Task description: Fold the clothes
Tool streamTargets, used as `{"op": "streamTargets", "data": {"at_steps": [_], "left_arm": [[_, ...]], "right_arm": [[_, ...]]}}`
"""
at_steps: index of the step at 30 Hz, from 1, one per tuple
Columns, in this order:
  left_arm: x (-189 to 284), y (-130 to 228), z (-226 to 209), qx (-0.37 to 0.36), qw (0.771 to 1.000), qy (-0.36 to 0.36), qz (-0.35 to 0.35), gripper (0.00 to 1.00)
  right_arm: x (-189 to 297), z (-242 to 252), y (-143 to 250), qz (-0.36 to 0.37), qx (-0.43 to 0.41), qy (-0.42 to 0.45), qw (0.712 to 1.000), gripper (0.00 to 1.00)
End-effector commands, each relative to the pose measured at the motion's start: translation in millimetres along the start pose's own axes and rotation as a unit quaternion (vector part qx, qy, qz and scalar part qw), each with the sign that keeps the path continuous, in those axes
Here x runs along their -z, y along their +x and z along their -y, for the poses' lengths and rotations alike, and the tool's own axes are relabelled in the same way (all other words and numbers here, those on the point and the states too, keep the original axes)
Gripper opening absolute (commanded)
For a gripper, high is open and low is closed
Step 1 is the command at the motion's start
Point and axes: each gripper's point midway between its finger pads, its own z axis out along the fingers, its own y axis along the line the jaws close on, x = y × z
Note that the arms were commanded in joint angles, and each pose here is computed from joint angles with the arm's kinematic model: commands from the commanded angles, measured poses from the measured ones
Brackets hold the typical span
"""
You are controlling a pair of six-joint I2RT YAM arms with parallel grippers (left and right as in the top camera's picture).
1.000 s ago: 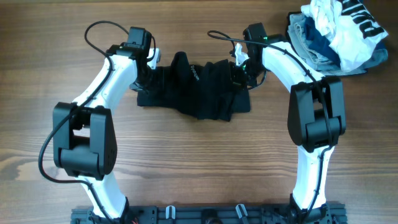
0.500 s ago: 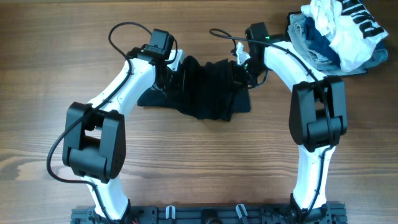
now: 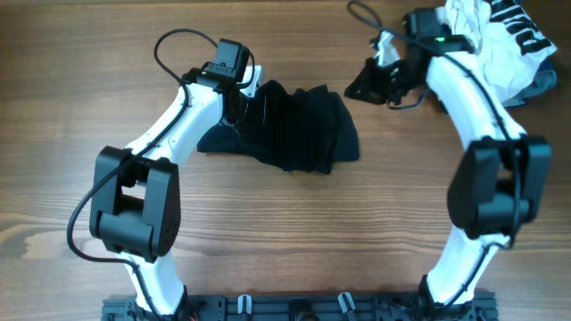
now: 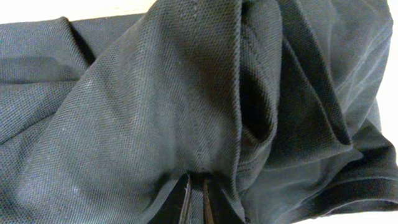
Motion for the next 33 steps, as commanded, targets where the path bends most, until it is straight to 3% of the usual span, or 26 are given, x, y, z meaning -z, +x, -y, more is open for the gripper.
{"op": "streamTargets", "data": {"at_steps": [1, 6, 8, 11, 13, 16, 23, 28, 33], "left_arm": [[-7, 5, 8, -0.003, 1.000, 0.006, -0.007, 0.10], [-11, 7, 24, -0.024, 1.000, 0.013, -0.005, 0.20], [-13, 7, 32, -0.033, 0.999, 0.017, -0.002, 0.31], [-15, 8, 44, -0.048, 0.999, 0.023, 0.002, 0.64], [-16, 8, 50, -0.055, 0.998, 0.026, 0.003, 0.75], [-17, 7, 57, -0.053, 0.998, 0.031, 0.009, 0.87], [-6, -8, 66, -0.043, 0.998, 0.045, 0.033, 0.92], [43, -37, 72, -0.044, 0.994, 0.054, 0.085, 1.00], [99, -57, 58, -0.027, 0.988, 0.055, 0.142, 1.00]], "right_arm": [[33, -15, -6, 0.033, 0.020, -0.014, 0.999, 0.13], [46, 0, -5, 0.037, 0.001, -0.001, 0.999, 0.20], [48, 3, -3, 0.033, 0.003, 0.000, 0.999, 0.27], [49, 6, -2, 0.031, 0.005, 0.004, 0.999, 0.36], [49, 9, -2, 0.031, 0.008, 0.014, 0.999, 0.47], [49, 17, -2, 0.032, 0.010, 0.036, 0.999, 0.53], [50, 28, -2, 0.033, 0.022, 0.067, 0.997, 0.59], [42, 41, 4, 0.026, 0.015, 0.084, 0.996, 0.64], [20, 57, 16, 0.012, 0.000, 0.081, 0.997, 0.69]]}}
